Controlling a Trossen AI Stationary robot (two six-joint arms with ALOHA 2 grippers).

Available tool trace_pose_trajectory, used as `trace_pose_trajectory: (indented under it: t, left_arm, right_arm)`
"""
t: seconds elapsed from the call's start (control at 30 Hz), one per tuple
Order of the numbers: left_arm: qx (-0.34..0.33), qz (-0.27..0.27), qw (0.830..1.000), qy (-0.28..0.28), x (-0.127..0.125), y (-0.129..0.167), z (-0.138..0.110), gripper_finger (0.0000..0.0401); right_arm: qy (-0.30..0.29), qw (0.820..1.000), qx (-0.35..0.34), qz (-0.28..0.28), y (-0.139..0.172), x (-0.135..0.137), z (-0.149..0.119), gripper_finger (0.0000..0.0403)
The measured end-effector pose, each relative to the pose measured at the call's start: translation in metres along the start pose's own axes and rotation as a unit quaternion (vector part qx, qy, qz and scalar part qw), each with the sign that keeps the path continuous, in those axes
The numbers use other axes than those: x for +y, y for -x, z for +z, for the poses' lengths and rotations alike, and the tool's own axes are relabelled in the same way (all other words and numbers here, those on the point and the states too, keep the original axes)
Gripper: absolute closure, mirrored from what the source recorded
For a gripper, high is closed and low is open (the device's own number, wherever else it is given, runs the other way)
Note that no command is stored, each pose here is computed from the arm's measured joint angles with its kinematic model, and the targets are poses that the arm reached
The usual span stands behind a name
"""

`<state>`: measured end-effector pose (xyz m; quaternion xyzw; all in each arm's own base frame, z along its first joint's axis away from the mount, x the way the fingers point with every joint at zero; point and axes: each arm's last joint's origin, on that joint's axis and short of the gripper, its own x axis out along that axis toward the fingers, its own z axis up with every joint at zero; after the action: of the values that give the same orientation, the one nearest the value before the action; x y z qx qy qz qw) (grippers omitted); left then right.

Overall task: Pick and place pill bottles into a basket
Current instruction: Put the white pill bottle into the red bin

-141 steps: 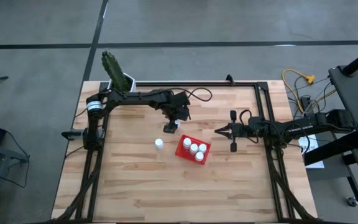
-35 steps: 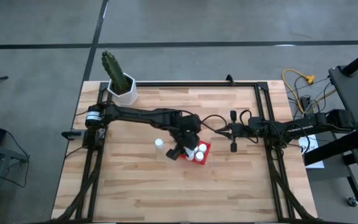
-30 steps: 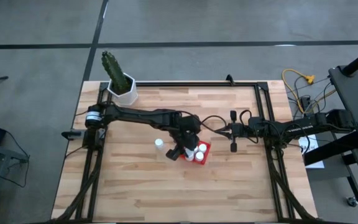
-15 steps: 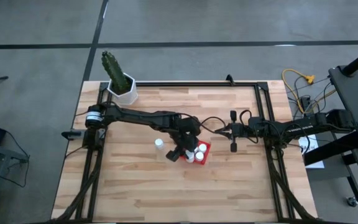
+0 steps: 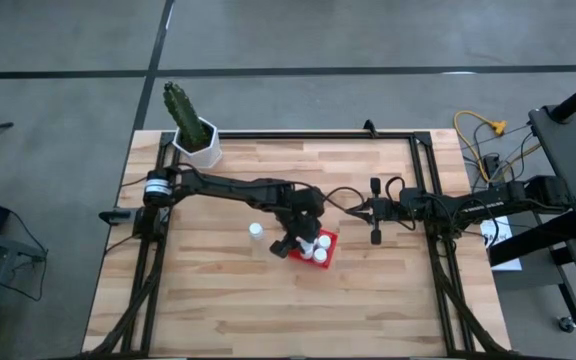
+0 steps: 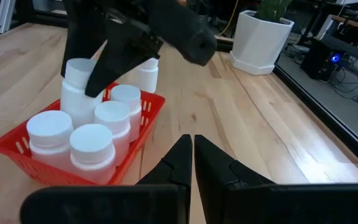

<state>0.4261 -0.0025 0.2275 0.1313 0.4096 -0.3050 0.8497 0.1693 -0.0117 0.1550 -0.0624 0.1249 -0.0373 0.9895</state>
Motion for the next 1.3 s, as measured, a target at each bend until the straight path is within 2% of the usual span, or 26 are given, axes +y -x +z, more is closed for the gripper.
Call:
trace_pose_trajectory:
  t: [0.67,0.87,1.3]
  left_arm:
    - [-0.002,0.002,1.0,0.003,0.003,0.001,-0.002,0.0259]
    - [-0.009,-0.004,1.0,0.004,0.003,-0.001,-0.002,0.0247]
    - [-0.019,0.0,1.0,0.002,0.003,-0.012,-0.014,0.0247]
  right_arm:
    - [0.002,1.0,0.002,0.0,0.0,0.0,0.0,0.0394]
    - [0.002,1.0,0.003,0.0,0.0,0.0,-0.001,0.0394]
    - [0.002,1.0,0.003,0.0,0.0,0.0,-0.001,0.0394]
